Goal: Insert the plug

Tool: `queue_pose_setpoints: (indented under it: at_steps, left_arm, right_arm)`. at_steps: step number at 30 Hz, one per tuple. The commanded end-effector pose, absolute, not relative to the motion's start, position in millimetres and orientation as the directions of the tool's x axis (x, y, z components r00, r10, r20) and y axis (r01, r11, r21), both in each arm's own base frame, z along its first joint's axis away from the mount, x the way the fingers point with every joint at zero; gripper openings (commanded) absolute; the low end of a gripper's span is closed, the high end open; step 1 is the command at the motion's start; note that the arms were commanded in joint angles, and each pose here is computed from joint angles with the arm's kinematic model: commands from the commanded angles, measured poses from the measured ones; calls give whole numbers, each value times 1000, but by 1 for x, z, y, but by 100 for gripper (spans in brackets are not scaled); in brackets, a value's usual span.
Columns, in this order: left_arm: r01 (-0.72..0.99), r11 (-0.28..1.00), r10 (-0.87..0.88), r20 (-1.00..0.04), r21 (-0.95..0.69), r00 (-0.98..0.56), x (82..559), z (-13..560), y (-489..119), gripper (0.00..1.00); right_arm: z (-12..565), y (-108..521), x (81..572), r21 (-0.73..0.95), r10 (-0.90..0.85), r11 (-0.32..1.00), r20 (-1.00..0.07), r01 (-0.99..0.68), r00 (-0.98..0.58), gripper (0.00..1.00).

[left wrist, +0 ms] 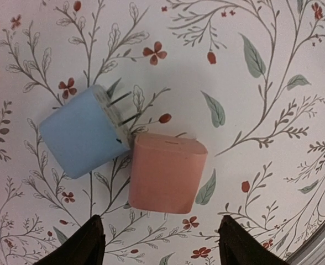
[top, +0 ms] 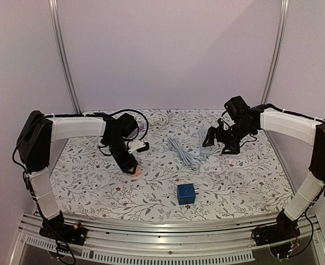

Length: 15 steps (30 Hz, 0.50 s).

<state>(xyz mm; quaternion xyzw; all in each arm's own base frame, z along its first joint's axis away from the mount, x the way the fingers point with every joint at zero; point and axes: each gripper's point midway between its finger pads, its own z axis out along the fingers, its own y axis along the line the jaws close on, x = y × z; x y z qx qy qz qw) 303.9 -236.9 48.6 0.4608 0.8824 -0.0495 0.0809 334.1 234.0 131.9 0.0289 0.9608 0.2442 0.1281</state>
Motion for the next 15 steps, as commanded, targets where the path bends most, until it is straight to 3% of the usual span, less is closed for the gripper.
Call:
queue_pose_setpoints:
  at_steps: [1,10,15]
  left_arm:
    - [842,537,822,-191,-58,-537,293,46,-246,69]
    - [852,524,846,-126,13,-518,302,21,-242,64]
    - [852,522,846,-147,32,-513,307,17,-244,60]
  right_arm:
    - [132,239,339,466,96,885,-235,-25,-967,99]
    - [129,245,344,472,88,881,-220,-27,-972,99]
    - [130,242,342,459,84,888,-224,-29,-971,99]
